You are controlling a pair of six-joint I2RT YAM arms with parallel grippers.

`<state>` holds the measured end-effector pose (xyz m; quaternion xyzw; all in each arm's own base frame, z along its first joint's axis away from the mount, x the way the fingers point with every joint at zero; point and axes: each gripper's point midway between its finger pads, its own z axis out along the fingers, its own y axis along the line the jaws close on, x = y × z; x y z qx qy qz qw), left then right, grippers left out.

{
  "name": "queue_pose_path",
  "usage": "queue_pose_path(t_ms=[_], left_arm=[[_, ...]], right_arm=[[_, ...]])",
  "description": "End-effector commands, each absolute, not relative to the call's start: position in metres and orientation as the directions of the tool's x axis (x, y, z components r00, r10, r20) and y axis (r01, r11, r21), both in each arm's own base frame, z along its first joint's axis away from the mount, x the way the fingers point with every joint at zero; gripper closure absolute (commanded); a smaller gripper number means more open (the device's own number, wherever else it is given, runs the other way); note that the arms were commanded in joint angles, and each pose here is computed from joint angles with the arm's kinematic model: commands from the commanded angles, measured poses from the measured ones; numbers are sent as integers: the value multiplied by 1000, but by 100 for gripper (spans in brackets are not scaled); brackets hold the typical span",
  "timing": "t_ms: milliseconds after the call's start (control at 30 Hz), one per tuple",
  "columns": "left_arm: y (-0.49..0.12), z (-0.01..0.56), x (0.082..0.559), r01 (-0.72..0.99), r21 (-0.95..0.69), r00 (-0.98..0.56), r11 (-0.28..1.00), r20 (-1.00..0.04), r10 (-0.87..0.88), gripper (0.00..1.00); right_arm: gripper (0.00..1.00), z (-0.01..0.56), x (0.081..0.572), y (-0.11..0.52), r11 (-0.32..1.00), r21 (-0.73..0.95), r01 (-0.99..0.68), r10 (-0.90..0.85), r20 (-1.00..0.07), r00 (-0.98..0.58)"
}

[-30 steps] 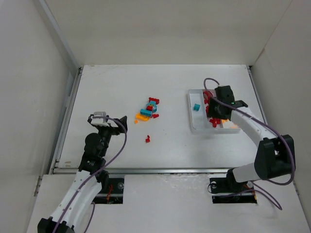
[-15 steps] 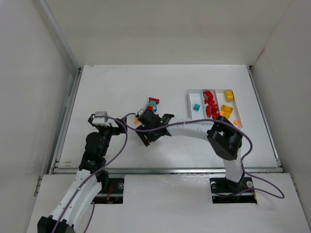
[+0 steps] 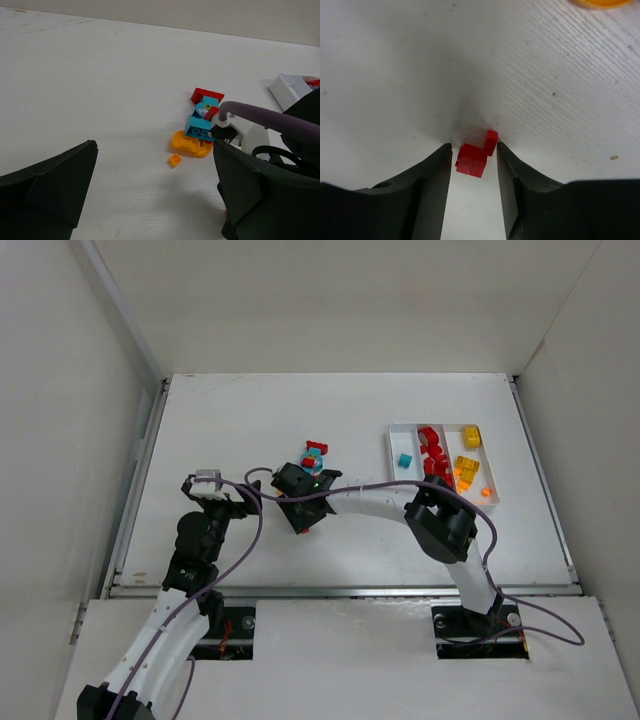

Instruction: Sort the legos into containers by color

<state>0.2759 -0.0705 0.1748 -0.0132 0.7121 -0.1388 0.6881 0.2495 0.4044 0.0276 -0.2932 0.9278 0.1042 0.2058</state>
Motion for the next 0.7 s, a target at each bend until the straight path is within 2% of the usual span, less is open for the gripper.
queue_pose_path(t_ms=[0,233,267,300,433,667], left_arm=[[-71,194,278,185,-212,4,960,-976,-216,0],[-71,194,278,185,-212,4,960,-976,-216,0],[-71,194,278,185,-212,4,960,-976,-216,0],[-71,194,278,185,-212,4,960,-976,-216,0],[-69,194,278,176,-212,6,961,-976,-217,0],[-69,194,278,176,-212,6,961,-976,-217,0]], right_arm=[[53,33,244,406,806,60,-589,-509,-438,-741],[53,30,239,401,804,63,-592,-517,-418,-747],[57,30,238,399,804,59,-592,-521,-410,-749],[70,30,238,399,804,59,-591,-521,-410,-749],[95,32,236,397,809,63,-585,-513,-411,-754],[100,68,238,392,808,78,-584,-482,-482,-732]])
